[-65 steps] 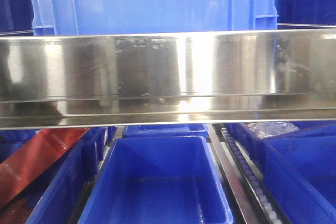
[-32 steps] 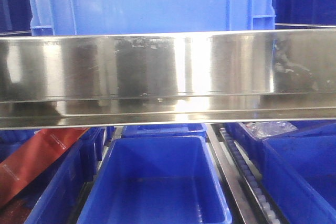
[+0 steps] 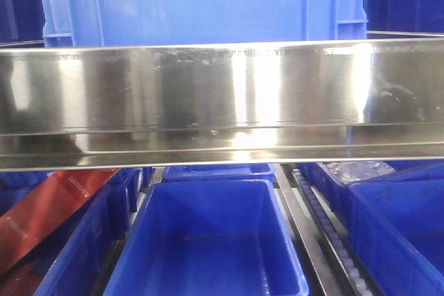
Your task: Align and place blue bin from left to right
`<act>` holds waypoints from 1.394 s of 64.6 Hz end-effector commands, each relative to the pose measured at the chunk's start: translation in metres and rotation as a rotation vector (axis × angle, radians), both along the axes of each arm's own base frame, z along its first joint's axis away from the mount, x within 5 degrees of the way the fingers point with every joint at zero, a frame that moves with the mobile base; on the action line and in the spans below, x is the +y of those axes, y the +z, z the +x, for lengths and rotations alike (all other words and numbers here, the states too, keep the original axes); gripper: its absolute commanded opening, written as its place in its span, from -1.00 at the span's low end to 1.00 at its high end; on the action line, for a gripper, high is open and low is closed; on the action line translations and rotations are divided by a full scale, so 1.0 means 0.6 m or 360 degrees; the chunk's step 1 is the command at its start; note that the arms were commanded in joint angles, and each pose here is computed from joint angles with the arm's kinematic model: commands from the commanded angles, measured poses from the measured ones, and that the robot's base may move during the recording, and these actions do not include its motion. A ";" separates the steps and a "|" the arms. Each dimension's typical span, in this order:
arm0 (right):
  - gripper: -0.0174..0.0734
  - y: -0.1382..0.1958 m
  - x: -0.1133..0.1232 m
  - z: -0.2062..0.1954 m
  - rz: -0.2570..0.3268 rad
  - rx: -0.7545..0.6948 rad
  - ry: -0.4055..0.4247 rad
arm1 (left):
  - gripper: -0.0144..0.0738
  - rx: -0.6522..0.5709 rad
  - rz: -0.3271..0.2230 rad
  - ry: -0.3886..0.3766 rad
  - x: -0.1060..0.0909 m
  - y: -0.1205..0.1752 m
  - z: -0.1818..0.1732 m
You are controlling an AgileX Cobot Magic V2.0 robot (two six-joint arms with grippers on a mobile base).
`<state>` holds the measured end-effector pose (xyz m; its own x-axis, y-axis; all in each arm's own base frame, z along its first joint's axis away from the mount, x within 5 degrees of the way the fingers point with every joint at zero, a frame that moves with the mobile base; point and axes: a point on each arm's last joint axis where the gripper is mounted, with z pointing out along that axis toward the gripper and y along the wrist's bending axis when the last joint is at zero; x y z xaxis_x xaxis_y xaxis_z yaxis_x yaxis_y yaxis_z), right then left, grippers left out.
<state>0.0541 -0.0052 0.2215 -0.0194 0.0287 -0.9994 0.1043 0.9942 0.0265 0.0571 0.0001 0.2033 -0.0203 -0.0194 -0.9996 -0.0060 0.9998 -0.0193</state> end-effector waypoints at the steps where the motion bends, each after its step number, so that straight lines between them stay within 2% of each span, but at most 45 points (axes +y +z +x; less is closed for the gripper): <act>1: -0.72 -0.026 -0.001 0.003 0.0005 -0.0009 -0.0012 | -0.92 -0.0046 0.0008 0.0012 0.001 0.005 -0.001; 13: -0.72 -0.033 -0.001 0.003 -0.0018 0.0030 -0.0006 | -0.92 -0.0046 0.0008 0.0012 0.001 0.005 -0.001; 90: -0.72 -0.031 -0.001 0.003 -0.0021 0.0010 -0.0008 | -0.92 -0.0046 0.0008 0.0012 0.001 0.005 -0.001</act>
<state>0.0566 -0.0058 0.2004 -0.0592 0.0296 -0.9978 0.1076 0.9939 0.0231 0.0569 0.0001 0.2034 -0.0181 -0.0194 -0.9996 -0.0060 0.9998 -0.0193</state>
